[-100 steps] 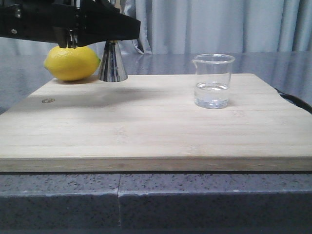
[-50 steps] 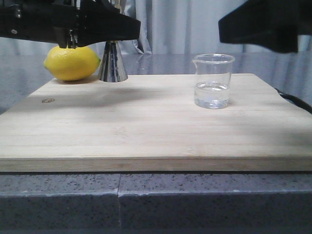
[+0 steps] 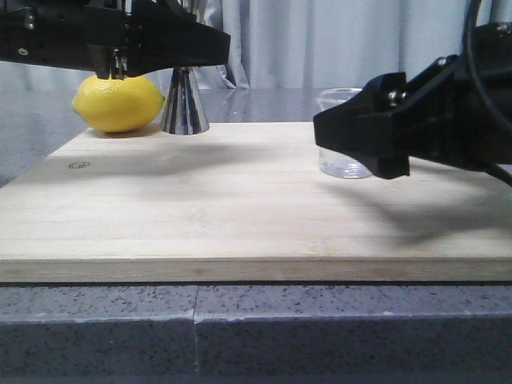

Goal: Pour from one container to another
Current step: 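Reach the right gripper to the glass beaker and grasp it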

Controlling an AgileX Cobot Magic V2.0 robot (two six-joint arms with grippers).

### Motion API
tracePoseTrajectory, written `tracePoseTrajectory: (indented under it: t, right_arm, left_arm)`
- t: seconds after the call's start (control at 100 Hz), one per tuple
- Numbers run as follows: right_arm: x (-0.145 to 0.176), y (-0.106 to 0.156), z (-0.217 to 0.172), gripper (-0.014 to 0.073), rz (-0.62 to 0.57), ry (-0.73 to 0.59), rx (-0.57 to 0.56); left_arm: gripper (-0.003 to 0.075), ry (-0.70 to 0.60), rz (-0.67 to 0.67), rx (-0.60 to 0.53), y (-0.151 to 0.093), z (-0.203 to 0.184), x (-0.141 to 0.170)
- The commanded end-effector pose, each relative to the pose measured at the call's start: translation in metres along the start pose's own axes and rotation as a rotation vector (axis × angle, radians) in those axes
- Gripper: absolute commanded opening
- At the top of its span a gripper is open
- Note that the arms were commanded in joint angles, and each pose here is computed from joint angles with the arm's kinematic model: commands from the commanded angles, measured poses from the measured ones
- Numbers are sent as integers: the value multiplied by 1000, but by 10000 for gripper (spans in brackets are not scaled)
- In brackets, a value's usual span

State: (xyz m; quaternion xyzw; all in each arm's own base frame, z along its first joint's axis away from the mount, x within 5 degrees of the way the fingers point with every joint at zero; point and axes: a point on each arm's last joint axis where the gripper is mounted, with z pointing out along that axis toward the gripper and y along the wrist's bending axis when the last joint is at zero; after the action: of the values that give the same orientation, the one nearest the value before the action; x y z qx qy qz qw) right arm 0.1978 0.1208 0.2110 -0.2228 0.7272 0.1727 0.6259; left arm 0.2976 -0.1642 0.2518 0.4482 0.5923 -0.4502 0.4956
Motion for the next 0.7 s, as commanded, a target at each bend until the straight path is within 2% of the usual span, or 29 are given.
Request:
tracePoseTrajectory:
  t: [0.0, 0.56, 0.61, 0.69]
  right_arm:
    - [-14, -1, 4, 531, -1, -126, 1]
    - [-11, -4, 24, 530, 25, -87, 27]
    - [-11, -4, 24, 511, 25, -85, 27]
    - [-11, -4, 24, 433, 25, -83, 27]
  left_arm:
    - [220, -151, 37, 52, -11, -3, -34]
    - [220, -151, 37, 52, -11, -3, -34]
    - [220, -151, 37, 52, -11, -3, -34]
    - [220, -151, 37, 52, -11, -3, -34]
